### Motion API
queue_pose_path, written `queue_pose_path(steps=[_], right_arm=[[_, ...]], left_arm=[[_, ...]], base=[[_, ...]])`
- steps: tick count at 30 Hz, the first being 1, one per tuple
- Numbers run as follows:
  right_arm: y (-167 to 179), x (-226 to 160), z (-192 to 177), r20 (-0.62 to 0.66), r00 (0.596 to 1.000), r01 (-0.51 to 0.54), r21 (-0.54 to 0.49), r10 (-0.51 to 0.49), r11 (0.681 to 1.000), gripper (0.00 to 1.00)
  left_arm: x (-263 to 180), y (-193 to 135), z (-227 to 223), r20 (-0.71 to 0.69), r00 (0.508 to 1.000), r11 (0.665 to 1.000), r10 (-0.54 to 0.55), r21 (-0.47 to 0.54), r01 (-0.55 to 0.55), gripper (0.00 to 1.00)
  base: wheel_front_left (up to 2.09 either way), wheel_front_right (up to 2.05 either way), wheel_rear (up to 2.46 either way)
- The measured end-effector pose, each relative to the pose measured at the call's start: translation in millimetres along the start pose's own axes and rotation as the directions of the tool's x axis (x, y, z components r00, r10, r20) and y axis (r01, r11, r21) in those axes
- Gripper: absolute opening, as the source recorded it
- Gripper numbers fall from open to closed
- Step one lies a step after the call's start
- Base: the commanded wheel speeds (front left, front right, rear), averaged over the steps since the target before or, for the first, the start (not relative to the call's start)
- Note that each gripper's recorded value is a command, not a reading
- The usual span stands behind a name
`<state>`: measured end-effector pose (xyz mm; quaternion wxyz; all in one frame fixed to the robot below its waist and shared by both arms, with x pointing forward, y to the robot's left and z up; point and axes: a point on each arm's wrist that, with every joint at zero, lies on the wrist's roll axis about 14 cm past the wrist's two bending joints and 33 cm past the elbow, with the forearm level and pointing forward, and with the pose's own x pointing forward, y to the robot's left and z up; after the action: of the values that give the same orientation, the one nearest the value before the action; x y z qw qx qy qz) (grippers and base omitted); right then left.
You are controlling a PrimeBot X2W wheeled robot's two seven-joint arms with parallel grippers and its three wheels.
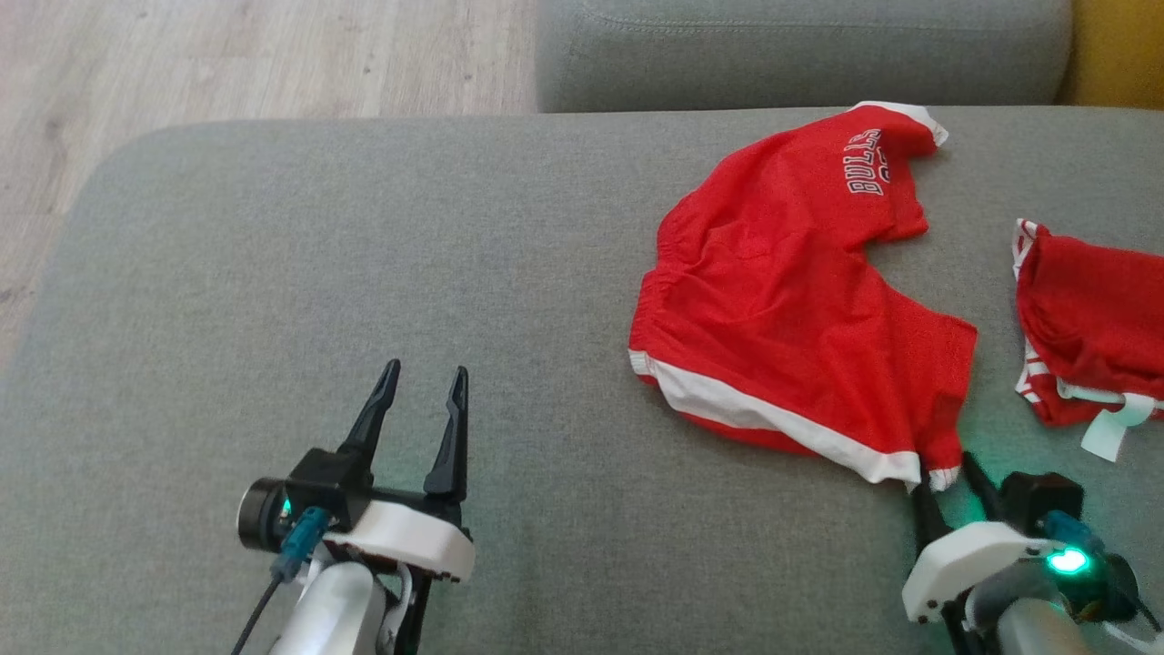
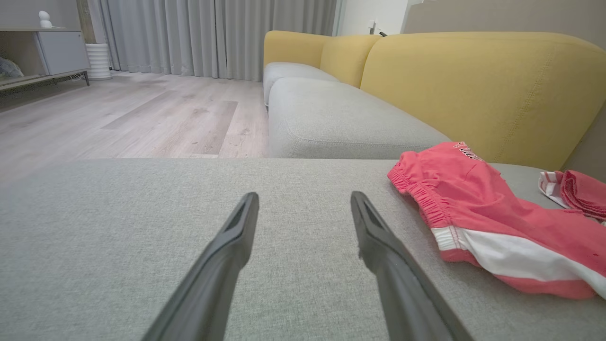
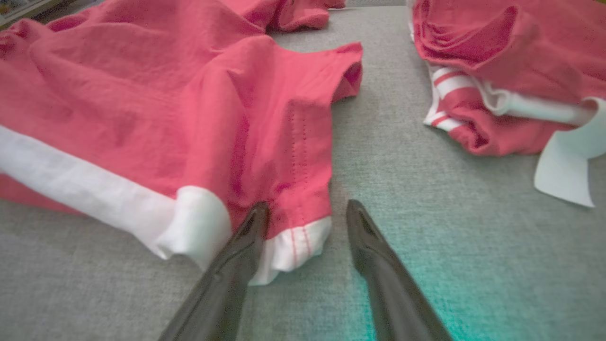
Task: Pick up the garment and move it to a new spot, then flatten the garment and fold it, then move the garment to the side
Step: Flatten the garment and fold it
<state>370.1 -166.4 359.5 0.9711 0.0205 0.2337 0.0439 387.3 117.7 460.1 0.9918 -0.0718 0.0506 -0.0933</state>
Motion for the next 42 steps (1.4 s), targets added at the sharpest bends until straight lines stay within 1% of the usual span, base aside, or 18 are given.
queue_pose_path(steps=[3,8,11,12,13,14,16,18,21,23,25,27,28,29,30,33,36,42], right_arm=[[-3.7,-2.5,2.6,0.008,1.0,0.009,-0.051,-0.008,0.999,0.0],[-39.0,-10.1,22.7,0.073,0.991,0.117,-0.093,-0.11,0.989,0.0],[-53.7,-15.2,35.6,0.11,0.982,0.165,-0.13,-0.151,0.978,0.0],[-56.7,-17.1,36.7,0.112,0.981,0.174,-0.138,-0.16,0.975,0.04],[-59.0,-19.5,36.9,0.114,0.98,0.182,-0.154,-0.165,0.971,0.95],[-59.0,-19.5,36.9,0.114,0.98,0.182,-0.154,-0.165,0.971,1.0],[-63.1,-23.8,36.6,0.118,0.978,0.194,-0.189,-0.174,0.963,1.0],[-63.7,-25.7,41.7,0.142,0.975,0.2,-0.2,-0.173,0.959,1.0],[-59.7,-27.0,69.4,0.254,0.955,0.206,-0.199,-0.152,0.958,1.0],[-50.3,-27.3,88.6,0.325,0.938,0.19,-0.198,-0.118,0.962,1.0],[-37.3,-25.9,96.5,0.356,0.931,0.149,-0.16,-0.083,0.976,1.0],[-30.2,-25.8,96.5,0.366,0.928,0.12,-0.121,-0.068,0.985,1.0],[-29.1,-26.1,94.6,0.363,0.929,0.114,-0.115,-0.065,0.987,1.0],[-30.9,-27.7,90.8,0.36,0.93,0.11,-0.076,-0.075,0.991,1.0],[-32.2,-28.0,88.8,0.357,0.931,0.11,-0.062,-0.081,0.992,1.0],[-37.1,-28.4,85.9,0.353,0.93,0.115,-0.021,-0.1,0.993,1.0],[-43.1,-28.3,81.1,0.342,0.932,0.13,-0.01,-0.119,0.991,1.0],[-60.4,-31.6,68.5,0.311,0.935,0.177,0.014,-0.173,0.984,1.0]], left_arm=[[0.4,-1.8,2.4,0.007,1.0,1.0,-0.005,0.001,0.005,1.0],[1.4,-6.7,5.6,0.016,1.0,1.0,-0.019,0.003,0.019,1.0],[2.1,-9.5,6.8,0.019,0.999,1.0,-0.027,0.003,0.027,1.0],[2.4,-10.4,7.1,0.02,0.999,1.0,-0.029,0.003,0.029,1.0],[2.7,-11.0,7.2,0.021,0.999,1.0,-0.031,0.003,0.031,1.0],[2.7,-11.0,7.2,0.021,0.999,1.0,-0.031,0.003,0.031,1.0],[3.2,-12.0,7.1,0.02,0.999,0.999,-0.034,0.003,0.034,1.0],[3.6,-13.0,6.7,0.019,0.999,0.999,-0.037,0.003,0.037,1.0],[3.6,-13.9,6.1,0.018,0.999,0.999,-0.04,0.003,0.04,1.0],[3.7,-14.5,5.7,0.017,0.999,0.999,-0.042,0.003,0.042,1.0],[4.3,-14.7,6.1,0.018,0.999,0.999,-0.043,0.002,0.043,1.0],[5.2,-15.1,6.2,0.019,0.999,0.999,-0.045,0.001,0.045,1.0],[5.9,-15.7,6.3,0.02,0.999,0.999,-0.047,-0.002,0.047,1.0],[7.8,-17.3,6.2,0.021,0.998,0.999,-0.053,-0.01,0.054,1.0],[9.1,-19.2,6.1,0.02,0.998,0.998,-0.064,-0.016,0.064,1.0],[15.4,-29.2,1.8,0.006,0.994,0.994,-0.112,-0.02,0.112,1.0],[26.4,-46.0,-6.7,-0.028,0.982,0.983,-0.186,-0.01,0.185,1.0],[45.0,-88.6,-37.9,-0.173,0.923,0.937,-0.343,0.005,0.349,1.0]], base=[[0.0,0.0,0.0],[0.0,0.0,0.0],[0.0,0.0,0.0],[0.0,0.0,0.0],[0.0,0.0,0.0],[0.0,0.0,0.0],[0.0,0.0,0.0],[0.0,0.0,0.0],[0.0,0.0,0.0],[0.0,0.0,0.0],[0.0,0.0,0.0],[0.0,0.0,0.0],[0.0,0.0,0.0],[0.0,0.0,0.0],[0.0,0.0,0.0],[0.0,0.0,0.0],[0.0,0.0,0.0],[0.0,0.0,0.0]])
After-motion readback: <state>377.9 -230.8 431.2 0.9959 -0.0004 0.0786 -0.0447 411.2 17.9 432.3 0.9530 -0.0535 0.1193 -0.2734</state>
